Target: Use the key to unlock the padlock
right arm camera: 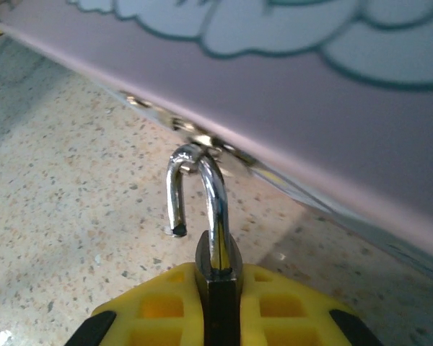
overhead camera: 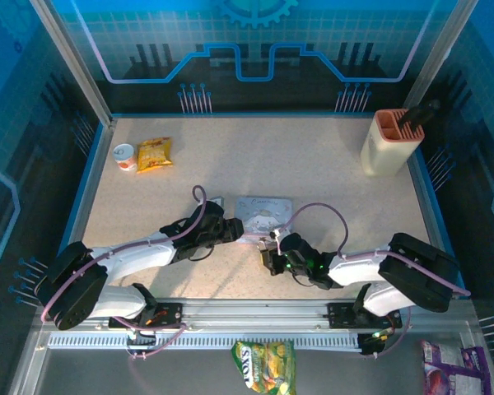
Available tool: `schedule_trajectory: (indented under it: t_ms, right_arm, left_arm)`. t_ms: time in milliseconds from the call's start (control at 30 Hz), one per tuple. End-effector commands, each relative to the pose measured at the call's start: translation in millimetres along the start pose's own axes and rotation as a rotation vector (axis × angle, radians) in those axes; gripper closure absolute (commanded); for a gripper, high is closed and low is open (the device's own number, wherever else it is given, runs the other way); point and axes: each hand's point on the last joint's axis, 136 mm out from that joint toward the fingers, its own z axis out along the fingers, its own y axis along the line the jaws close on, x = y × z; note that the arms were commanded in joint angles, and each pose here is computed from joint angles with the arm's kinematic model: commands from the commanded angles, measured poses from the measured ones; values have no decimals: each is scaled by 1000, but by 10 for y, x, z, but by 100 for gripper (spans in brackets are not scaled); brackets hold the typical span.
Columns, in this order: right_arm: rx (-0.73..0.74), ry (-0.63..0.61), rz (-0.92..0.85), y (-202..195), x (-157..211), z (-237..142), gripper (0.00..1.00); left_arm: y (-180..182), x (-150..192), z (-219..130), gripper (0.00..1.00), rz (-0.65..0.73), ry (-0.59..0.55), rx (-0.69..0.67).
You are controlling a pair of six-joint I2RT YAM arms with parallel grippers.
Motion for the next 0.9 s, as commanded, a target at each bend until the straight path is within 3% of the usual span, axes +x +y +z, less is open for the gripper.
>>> schedule_trajectory:
  t_ms: [0,367,600,700,867]
  right_arm:
    - [104,-35,83,-183,-32,-78,98]
    - [125,-103,122,-275,-156,-186,100]
    - [150,-140,194,-430,-185,-202,100]
    - [74,-179,282,-388,-262,-195,100]
    - [73,-195,319,-328,-389,-195,100]
  left_arm:
    - [510,347,44,51,-6,113,-193]
    - [382,543,149,53,49,155,-213]
    - [360,618,126,54,52,124,-237]
    - [309,664,128,54,36,76,-227]
    - [243,755,202,54,0,40,-216]
